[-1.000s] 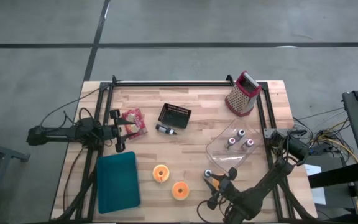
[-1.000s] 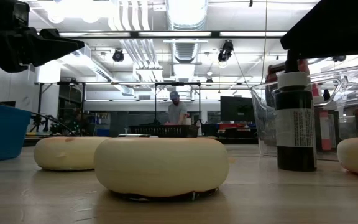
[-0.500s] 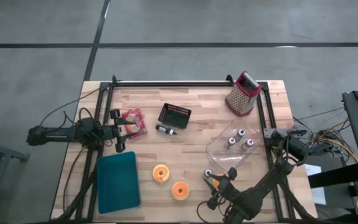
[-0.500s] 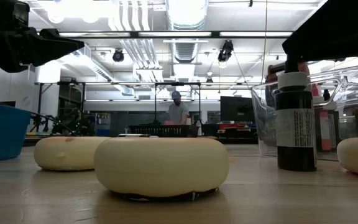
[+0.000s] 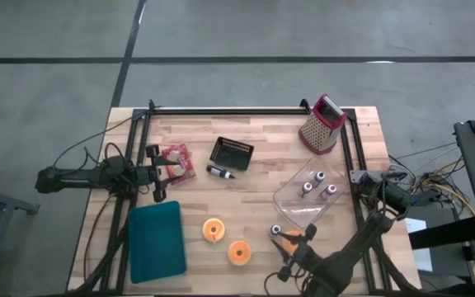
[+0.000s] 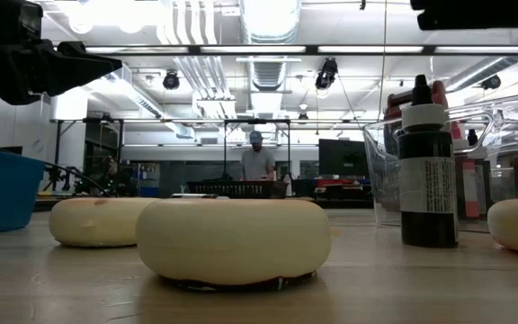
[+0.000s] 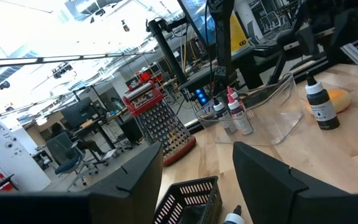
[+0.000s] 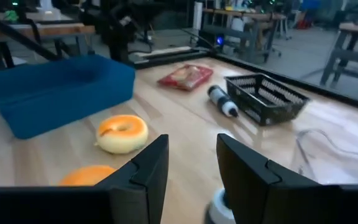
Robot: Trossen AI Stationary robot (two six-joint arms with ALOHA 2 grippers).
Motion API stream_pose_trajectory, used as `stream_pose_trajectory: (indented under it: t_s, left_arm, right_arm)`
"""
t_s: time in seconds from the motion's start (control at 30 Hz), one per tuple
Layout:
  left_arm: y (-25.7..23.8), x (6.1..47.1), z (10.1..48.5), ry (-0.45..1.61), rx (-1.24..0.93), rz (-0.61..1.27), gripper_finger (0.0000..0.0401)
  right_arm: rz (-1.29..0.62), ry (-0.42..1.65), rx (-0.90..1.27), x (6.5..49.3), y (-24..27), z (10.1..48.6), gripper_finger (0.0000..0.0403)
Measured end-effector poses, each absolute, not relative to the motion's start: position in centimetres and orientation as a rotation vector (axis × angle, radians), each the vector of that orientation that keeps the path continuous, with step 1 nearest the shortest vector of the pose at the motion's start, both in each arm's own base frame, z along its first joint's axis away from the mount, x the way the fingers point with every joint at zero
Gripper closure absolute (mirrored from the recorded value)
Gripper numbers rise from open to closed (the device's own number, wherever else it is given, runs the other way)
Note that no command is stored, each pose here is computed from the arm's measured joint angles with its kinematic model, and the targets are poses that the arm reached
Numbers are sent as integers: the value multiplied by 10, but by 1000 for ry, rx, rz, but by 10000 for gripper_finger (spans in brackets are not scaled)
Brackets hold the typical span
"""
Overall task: Pick & Place Food Item
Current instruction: Put the bottom black food coloring bottle into the transparent bin
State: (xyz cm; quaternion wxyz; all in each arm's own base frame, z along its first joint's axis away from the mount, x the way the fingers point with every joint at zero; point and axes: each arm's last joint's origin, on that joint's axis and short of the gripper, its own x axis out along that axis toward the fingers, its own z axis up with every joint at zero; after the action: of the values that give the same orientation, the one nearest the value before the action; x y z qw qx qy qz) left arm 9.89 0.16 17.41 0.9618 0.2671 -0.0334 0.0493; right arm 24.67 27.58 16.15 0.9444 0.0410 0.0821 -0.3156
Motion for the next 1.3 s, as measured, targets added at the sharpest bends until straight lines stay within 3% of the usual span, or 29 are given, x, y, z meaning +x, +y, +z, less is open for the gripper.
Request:
stream_pose_trajectory:
  t_s: [0.5,1.3]
  left_arm:
    - [2,99,174,-68,541,100,201]
    - [2,99,174,-68,541,100,201]
  right_arm:
    - [-722,299,98,248,255,154,238]
    - [-773,375,163,255,245,148,264]
